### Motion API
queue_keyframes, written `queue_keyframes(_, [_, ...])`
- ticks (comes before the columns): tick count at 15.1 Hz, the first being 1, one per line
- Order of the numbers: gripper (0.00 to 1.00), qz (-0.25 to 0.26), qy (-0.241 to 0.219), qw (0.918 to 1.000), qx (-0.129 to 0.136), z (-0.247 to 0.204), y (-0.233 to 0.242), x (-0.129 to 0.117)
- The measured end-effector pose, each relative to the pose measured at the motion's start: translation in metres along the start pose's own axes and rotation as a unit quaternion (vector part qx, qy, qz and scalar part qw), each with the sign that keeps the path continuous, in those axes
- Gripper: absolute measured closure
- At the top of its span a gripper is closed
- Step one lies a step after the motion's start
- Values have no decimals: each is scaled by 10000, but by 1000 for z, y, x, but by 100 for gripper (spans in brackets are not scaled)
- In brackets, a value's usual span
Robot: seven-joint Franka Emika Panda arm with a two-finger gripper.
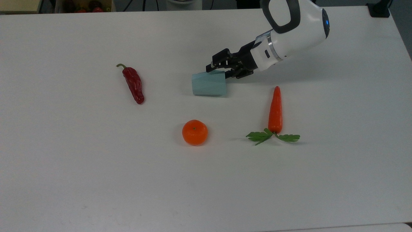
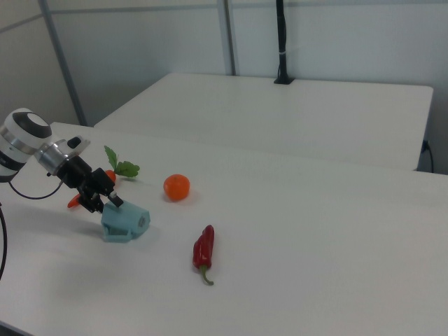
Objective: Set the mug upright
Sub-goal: 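Grasp the mug's rim and tilt it up onto its base, then lower the upright mug onto the table and open the gripper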
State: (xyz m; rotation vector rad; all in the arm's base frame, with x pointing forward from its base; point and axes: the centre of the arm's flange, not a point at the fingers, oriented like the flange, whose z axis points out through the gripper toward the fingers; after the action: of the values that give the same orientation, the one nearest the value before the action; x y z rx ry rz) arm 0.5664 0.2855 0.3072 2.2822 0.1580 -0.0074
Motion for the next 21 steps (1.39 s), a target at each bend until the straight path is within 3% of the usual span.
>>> queue_keyframes(1, [43, 40, -40, 10000, -5, 5, 4, 3])
queue_keyframes(3, [48, 121, -91, 9999, 22, 14, 13, 9])
queue_keyframes(7, [85, 304, -71, 9995, -10, 15, 34, 18])
queue_keyframes(13, [89, 320, -290, 9983, 403, 20, 76, 29])
queue_keyframes(15, [90, 259, -402, 9962, 723, 19, 105, 30])
queue_keyframes(17, [90, 112, -547, 9909, 1225, 18, 135, 28])
queue_keyframes(21, [90, -526, -331, 9677, 2442, 19, 154, 35])
